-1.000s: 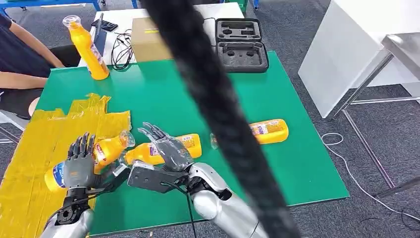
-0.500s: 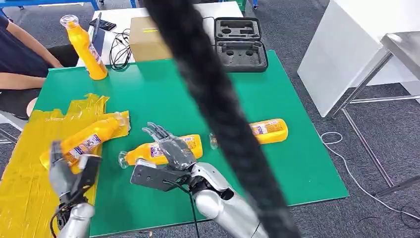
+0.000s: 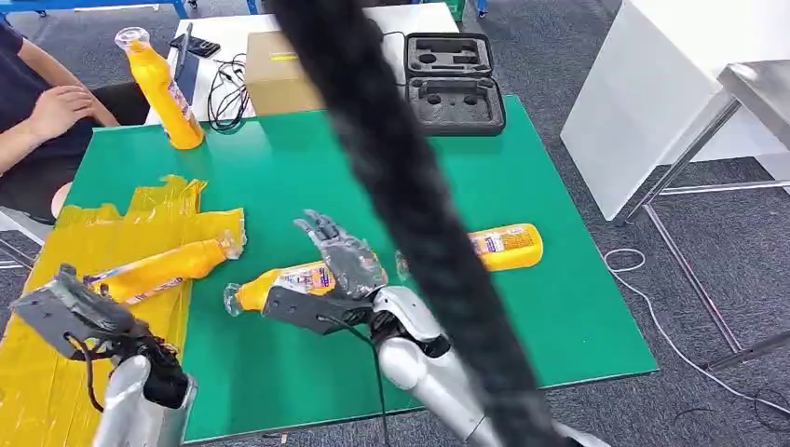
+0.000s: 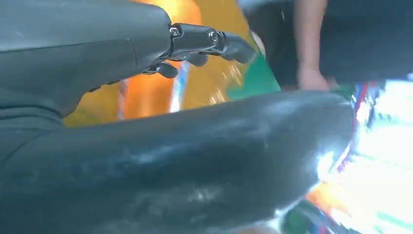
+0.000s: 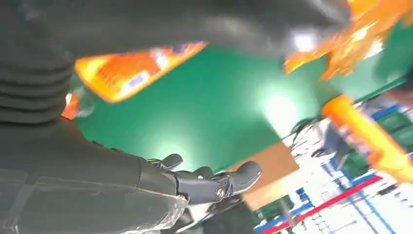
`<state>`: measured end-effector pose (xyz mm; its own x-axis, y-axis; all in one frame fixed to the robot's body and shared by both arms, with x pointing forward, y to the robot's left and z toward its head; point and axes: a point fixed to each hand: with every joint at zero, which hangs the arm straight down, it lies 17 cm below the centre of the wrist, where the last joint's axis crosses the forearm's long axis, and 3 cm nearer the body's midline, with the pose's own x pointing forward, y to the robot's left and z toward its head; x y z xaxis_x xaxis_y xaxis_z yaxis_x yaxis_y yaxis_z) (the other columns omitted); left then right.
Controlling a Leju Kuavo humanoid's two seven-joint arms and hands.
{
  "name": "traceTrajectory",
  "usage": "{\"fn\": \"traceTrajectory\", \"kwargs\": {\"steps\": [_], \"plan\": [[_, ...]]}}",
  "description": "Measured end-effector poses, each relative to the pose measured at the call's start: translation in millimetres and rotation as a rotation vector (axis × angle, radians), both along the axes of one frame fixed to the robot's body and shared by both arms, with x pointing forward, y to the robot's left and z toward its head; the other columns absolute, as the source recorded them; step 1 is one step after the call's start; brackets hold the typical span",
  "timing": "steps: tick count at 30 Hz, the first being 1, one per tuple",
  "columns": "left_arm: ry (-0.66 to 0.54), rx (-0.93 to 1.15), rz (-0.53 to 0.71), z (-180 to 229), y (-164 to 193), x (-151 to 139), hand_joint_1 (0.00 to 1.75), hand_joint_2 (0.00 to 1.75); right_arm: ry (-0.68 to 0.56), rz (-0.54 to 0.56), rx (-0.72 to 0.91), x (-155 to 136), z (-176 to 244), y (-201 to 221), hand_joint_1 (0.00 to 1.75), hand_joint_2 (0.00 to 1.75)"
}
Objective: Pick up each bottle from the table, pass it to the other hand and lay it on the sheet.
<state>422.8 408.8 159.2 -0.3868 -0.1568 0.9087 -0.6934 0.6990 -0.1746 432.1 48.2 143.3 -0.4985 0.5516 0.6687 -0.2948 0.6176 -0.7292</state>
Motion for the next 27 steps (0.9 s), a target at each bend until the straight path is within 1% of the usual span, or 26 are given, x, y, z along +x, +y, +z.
{"fn": "traceTrajectory", "kwargs": {"steps": [6,16,21,27], "plan": [[-0.075,-0.001,-0.018,26,-5,-4,0.0,0.0,0.005,-0.026,-0.022,9,-6,-11,0.0,1.75],[-0.108,0.002,-0.025,37,-9,-7,0.0,0.0,0.011,-0.037,-0.035,13,-10,-15,0.0,1.75],[-0.151,-0.044,-0.062,42,-11,-8,0.0,0.0,-0.008,-0.074,-0.133,21,-18,-24,0.0,1.75],[-0.189,-0.072,-0.094,49,-20,-13,0.0,0.0,0.004,-0.102,-0.361,37,-48,-48,0.0,1.75]]}}
